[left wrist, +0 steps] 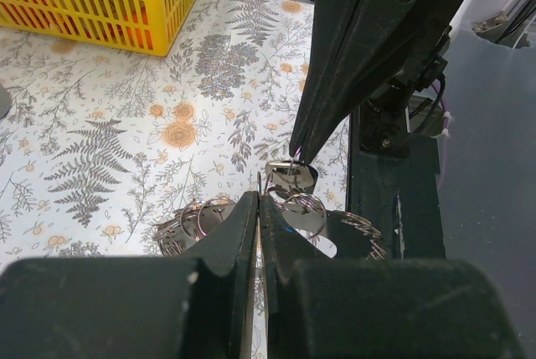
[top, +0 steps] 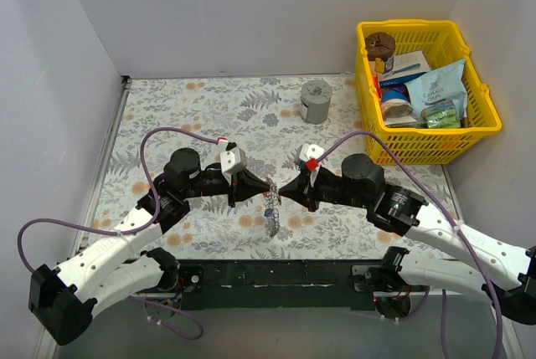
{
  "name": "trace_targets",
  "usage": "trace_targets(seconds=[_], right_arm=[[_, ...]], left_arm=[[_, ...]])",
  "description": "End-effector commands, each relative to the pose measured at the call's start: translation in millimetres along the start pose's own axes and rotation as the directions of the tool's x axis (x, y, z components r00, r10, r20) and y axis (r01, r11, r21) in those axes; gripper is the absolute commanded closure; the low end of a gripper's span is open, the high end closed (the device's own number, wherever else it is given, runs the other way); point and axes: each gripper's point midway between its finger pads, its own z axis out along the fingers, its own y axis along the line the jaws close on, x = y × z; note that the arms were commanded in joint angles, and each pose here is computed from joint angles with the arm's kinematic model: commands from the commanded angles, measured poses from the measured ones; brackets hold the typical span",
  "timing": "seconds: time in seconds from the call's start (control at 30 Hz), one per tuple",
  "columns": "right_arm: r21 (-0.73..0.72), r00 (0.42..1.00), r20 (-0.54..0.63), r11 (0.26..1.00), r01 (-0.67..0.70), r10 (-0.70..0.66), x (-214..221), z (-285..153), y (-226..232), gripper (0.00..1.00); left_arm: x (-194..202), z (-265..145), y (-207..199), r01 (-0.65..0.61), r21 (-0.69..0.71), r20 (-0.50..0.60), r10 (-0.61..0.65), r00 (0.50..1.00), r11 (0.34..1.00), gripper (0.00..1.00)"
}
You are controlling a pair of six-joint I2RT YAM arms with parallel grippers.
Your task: Put the keys on the keyring
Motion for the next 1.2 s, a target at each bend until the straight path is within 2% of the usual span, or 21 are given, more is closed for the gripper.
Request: trace_targets(seconds=[0.0,0.33,0.73,1.17], right_arm=[[-0.042,0.99,0.132,0.997,0.059,-0.053,-46.0,0.7,7.7,0.99],[-0.035,0.992,0.117,0.998,0.055,-0.05,-44.1,12.4,3.2,0.99],[0.103,0.991,0.135,0.994,-0.021,0.007,-42.0,3.8,-22.6,0.99],[0.081,0.994,0.1,0.995,-0.053,0.045,-23.2,3.2,-23.9,0.99]], left_arm=[[-31.9,-0.6,-5.8,-0.062,0.022,0.073,0.06,0.996,0.998,1.0],[-32.0,-0.4,-6.8,-0.056,0.027,0.076,0.054,0.996,0.998,1.0],[-32.2,-2.0,-10.5,-0.058,0.039,0.081,0.055,0.995,0.998,1.0],[-41.6,-4.4,-11.6,-0.082,0.029,0.117,0.078,0.99,0.996,1.0]])
